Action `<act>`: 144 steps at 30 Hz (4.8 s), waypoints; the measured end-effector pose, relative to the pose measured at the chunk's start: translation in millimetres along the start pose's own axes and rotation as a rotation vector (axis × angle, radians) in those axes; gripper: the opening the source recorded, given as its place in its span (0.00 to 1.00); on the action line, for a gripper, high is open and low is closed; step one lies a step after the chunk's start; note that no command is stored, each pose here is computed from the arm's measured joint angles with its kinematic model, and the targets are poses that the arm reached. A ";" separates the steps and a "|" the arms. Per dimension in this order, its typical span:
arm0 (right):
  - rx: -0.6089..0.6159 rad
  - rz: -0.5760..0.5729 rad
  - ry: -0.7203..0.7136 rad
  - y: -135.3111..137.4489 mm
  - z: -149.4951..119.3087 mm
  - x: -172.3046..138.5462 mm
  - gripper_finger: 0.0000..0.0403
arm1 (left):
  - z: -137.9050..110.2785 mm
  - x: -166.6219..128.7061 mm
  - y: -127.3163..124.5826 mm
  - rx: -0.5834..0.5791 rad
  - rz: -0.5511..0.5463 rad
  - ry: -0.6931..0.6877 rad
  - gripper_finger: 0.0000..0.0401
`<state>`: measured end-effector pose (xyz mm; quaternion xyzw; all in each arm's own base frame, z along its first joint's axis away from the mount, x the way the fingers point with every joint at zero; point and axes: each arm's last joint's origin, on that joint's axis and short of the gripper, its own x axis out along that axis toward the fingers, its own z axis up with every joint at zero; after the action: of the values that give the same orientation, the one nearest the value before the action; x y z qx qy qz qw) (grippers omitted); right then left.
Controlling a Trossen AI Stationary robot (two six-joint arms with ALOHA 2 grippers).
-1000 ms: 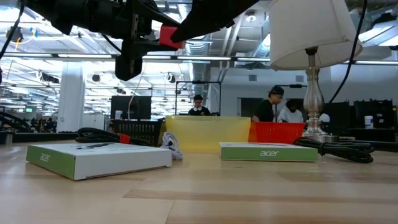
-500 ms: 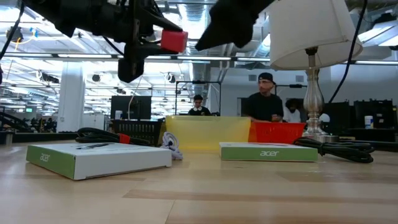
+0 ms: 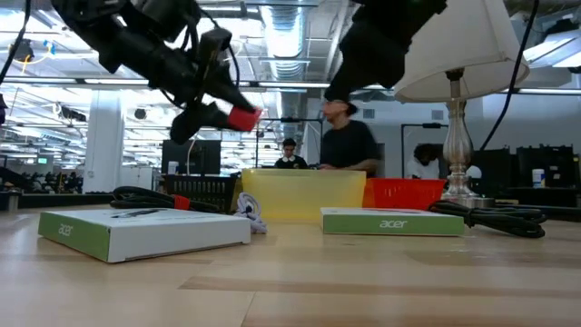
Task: Pick and place items into bin
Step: Put the pink charger adapter into the black bin, then put the right black charger cable into the red bin
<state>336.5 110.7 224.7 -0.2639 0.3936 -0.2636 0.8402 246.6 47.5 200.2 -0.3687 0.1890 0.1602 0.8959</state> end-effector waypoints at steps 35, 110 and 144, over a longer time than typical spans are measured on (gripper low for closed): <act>0.084 -0.029 0.081 -8.4 -8.6 8.7 0.56 | 9.1 -16.2 49.5 0.200 0.481 0.024 0.39; 0.192 0.018 0.095 -6.8 -8.7 9.3 0.56 | -5.9 -4.5 9.4 0.769 0.537 0.214 0.60; 0.798 -0.100 0.193 22.8 -56.8 -64.6 0.56 | -38.5 -120.9 -19.4 0.553 0.037 -0.226 0.60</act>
<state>260.7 155.7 212.3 0.0899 0.3243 -0.4596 0.8219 140.3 -11.3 241.8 -0.0871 0.1311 0.1592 0.9746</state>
